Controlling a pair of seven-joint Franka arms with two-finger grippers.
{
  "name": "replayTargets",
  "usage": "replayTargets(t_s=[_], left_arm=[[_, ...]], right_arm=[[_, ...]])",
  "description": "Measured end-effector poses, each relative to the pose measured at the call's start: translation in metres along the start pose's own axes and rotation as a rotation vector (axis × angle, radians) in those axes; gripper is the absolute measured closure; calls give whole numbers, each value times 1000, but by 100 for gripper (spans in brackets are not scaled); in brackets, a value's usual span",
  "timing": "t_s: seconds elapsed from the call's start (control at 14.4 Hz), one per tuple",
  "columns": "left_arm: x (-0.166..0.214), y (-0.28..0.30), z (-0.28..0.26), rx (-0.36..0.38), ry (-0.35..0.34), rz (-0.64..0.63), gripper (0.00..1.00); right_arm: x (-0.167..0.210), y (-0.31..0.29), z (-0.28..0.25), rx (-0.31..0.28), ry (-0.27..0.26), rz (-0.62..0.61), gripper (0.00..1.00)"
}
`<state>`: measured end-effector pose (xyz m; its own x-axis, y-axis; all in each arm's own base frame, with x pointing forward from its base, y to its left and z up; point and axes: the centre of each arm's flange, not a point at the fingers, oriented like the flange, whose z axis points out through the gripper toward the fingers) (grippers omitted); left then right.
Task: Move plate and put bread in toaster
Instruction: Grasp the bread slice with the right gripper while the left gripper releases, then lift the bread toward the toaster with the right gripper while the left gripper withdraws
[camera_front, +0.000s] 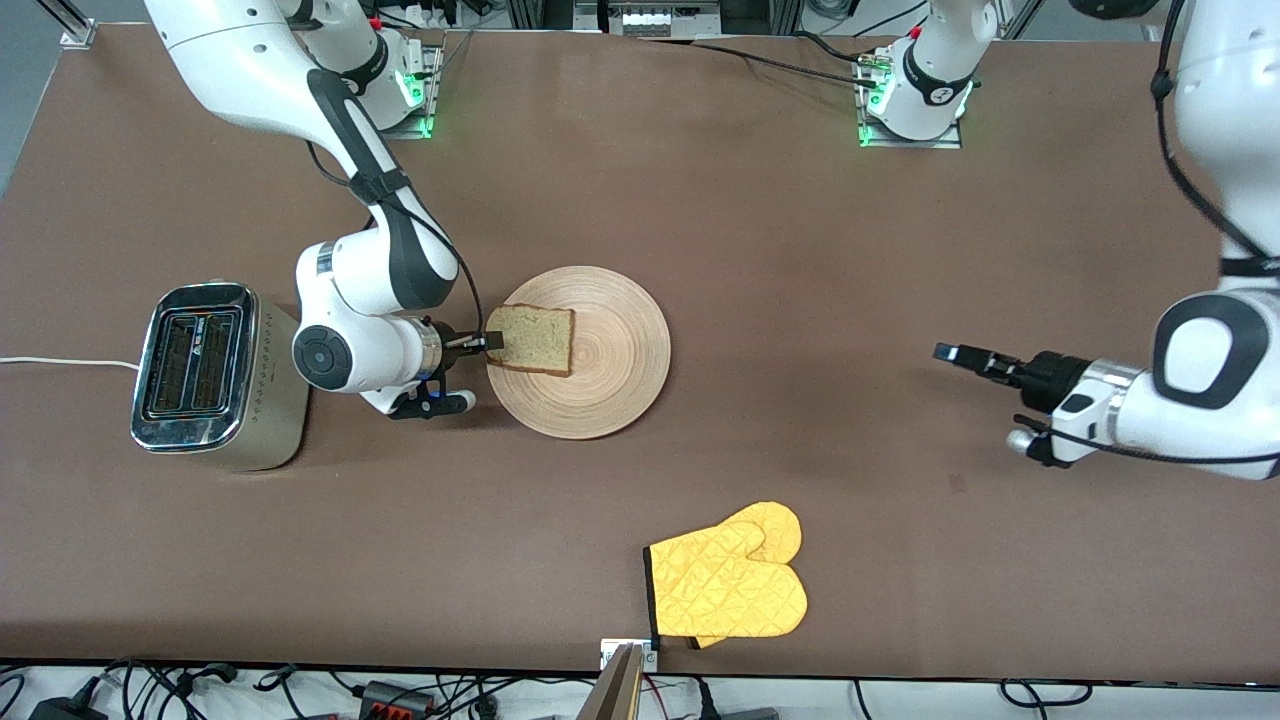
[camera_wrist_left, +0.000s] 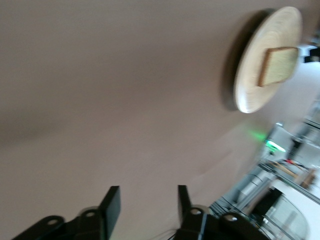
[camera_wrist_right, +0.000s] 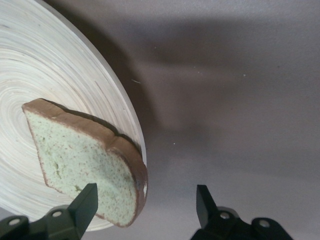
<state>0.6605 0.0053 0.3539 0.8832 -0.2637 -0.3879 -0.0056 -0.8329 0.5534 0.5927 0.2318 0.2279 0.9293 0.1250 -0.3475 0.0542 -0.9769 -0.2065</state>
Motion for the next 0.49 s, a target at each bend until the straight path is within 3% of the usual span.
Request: replayTargets(t_s=[0.07,0.21,0.28,0.35,0.42,0.49], left_arm=[[-13,16,-19,82,17,-37,31],[-44,53,-56,281,75,-119,12],[-59,73,-70,351,108,-148,4],[-72,93,-81,401,140,-167,0],[-82,108,-89,428,165,-179,0],[-88,117,-93,440,180,-180,0]], right_arm=[[0,0,3,-1,-4,0,19],[0,-5,9,-4,-14,-4,22],[-1,-7,11,-6,-16,1,30],[-2,-10,13,-8,-19,8,37],[-2,-13,14,-10,-21,7,37],[-3,-15,16,-12,-23,4,44]])
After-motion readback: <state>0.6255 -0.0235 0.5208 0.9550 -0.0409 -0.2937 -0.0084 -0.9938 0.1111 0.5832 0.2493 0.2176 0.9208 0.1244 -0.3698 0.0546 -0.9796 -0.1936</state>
